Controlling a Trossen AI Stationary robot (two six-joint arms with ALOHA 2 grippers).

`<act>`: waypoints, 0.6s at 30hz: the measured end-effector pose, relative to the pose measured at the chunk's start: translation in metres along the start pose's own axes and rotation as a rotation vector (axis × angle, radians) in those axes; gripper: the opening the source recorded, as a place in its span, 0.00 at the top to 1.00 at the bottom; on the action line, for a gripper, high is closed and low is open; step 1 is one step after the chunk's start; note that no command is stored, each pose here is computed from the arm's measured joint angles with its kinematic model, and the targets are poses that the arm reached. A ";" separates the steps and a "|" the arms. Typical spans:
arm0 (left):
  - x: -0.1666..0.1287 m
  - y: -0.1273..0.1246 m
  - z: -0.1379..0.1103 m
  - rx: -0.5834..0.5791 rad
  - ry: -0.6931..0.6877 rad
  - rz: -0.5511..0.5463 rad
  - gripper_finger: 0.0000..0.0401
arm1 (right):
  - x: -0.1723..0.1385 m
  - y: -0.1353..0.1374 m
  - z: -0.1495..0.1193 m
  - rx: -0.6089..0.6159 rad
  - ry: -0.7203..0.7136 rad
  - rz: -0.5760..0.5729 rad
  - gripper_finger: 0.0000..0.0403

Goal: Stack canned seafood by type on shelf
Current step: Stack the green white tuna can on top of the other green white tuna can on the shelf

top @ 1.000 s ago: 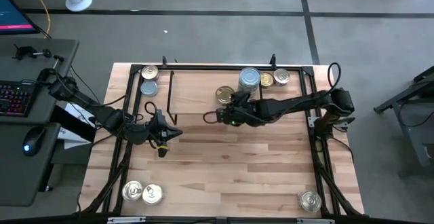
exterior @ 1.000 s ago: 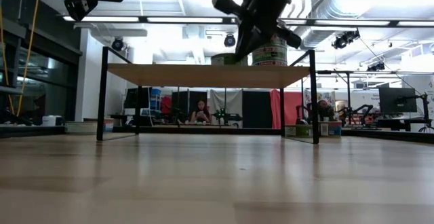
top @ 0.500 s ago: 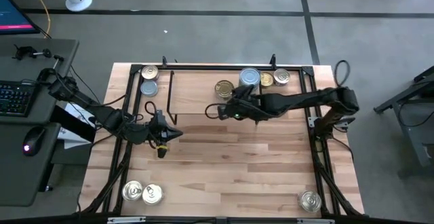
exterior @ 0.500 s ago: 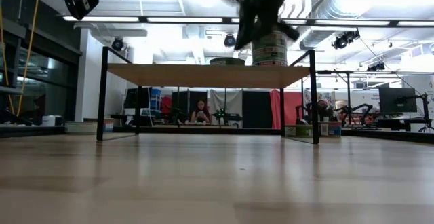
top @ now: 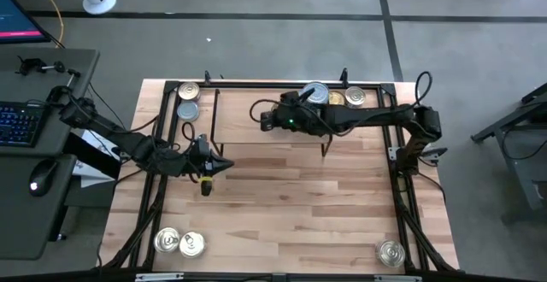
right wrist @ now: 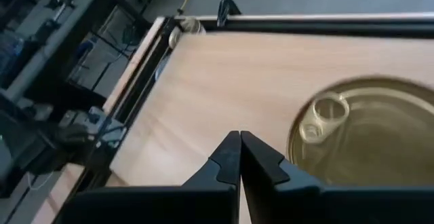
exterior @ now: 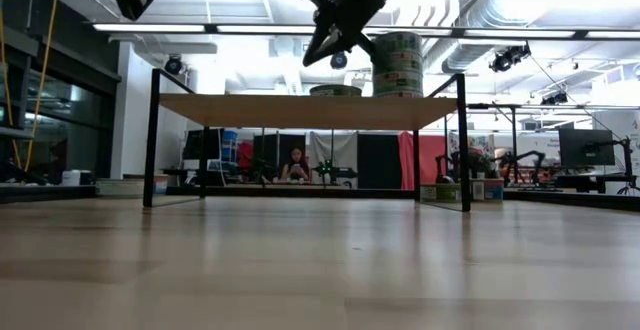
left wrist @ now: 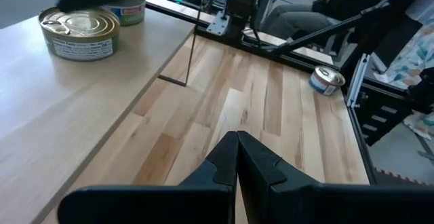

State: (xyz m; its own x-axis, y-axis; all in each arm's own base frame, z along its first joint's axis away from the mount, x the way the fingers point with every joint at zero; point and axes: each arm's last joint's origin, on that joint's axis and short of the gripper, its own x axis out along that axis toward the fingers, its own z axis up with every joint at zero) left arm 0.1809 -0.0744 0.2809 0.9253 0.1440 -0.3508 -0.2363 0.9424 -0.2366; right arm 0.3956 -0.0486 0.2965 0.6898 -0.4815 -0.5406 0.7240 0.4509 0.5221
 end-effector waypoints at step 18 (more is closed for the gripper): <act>-0.001 -0.002 0.000 -0.025 0.001 -0.011 1.00 | -0.041 0.051 -0.045 -0.222 0.238 0.298 1.00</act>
State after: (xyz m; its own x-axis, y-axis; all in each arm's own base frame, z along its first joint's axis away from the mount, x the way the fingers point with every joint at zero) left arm 0.1803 -0.0761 0.2812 0.9277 0.1331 -0.3488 -0.2332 0.9361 -0.2632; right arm 0.4050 0.0278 0.3154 0.8326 -0.1313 -0.5381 0.4590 0.7073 0.5376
